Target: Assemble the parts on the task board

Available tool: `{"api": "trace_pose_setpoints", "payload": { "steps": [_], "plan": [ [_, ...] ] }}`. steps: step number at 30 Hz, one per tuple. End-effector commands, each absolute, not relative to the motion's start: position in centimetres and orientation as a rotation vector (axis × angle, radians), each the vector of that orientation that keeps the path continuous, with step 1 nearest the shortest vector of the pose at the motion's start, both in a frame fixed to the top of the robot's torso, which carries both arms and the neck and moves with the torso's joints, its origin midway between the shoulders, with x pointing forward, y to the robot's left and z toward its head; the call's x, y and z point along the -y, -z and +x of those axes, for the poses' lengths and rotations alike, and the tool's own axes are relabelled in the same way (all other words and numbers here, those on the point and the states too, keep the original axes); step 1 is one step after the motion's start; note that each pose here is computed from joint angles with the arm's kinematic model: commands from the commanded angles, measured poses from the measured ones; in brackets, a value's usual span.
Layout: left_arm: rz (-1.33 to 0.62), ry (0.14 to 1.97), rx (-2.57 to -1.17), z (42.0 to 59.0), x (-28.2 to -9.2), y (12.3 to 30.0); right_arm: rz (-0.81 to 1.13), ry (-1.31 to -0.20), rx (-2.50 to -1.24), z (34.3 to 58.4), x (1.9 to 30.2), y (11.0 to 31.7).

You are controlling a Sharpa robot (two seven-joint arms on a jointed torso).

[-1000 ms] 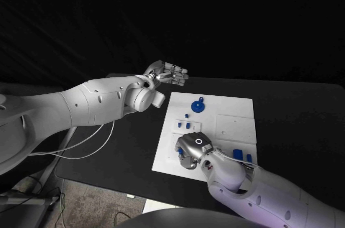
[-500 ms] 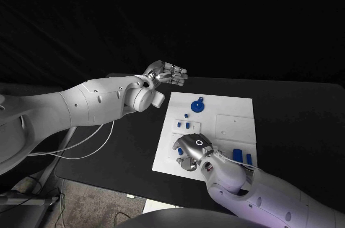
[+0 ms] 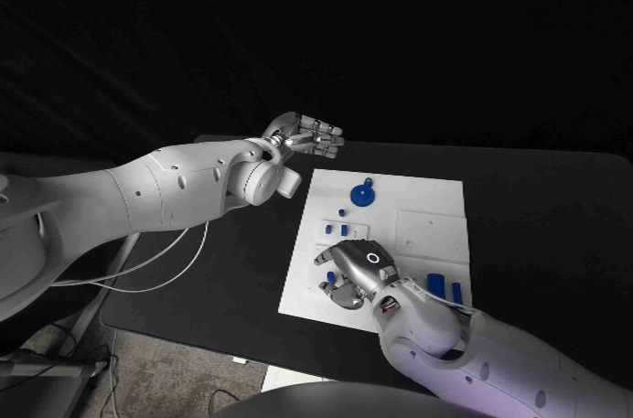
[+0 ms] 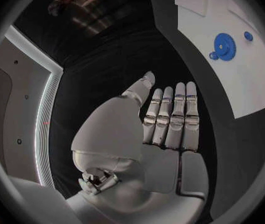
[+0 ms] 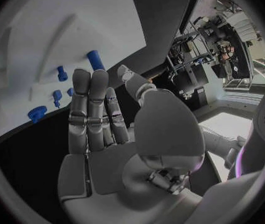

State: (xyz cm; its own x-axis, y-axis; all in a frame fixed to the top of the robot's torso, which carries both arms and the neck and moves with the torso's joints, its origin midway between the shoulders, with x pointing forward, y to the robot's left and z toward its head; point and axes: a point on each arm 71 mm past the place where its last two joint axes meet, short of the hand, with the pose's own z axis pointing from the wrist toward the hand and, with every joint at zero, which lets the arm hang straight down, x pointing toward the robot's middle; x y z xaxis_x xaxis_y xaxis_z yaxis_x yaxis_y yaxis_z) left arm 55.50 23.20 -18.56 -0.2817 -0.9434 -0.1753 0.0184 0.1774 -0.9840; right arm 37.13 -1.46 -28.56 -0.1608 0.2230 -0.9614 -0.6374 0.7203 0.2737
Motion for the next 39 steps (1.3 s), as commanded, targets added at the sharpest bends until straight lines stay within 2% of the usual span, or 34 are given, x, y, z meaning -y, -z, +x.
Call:
{"api": "trace_pose_setpoints", "payload": {
  "steps": [1, 9, 14, 19, 25, 30, 39],
  "plan": [
    [-0.924, 1.287, -1.505, 55.5, -23.1, 18.5, -0.25, -0.853, -1.542, 37.4, 2.2, 27.6],
    [-0.903, 1.31, -1.482, 55.5, -23.9, 18.3, -0.107, -0.86, -1.601, 40.4, 7.4, 24.1],
    [-0.903, 1.31, -1.463, 55.3, -24.7, 18.4, -0.012, -0.809, -1.738, 42.8, 11.5, 22.4],
    [-0.913, 1.312, -1.452, 55.0, -25.3, 18.9, 0.089, -0.712, -1.909, 44.7, 15.4, 21.4],
    [-0.923, 1.331, -1.446, 54.2, -25.8, 19.7, 0.26, -0.588, -2.128, 45.6, 19.4, 21.6],
    [-0.94, 1.318, -1.44, 53.4, -26.6, 20.5, 0.332, -0.48, -2.238, 45.6, 21.7, 22.0],
    [-0.981, 1.309, -1.45, 52.0, -27.2, 22.1, 0.367, -0.358, -2.348, 45.0, 22.6, 24.2]
  ]
}}
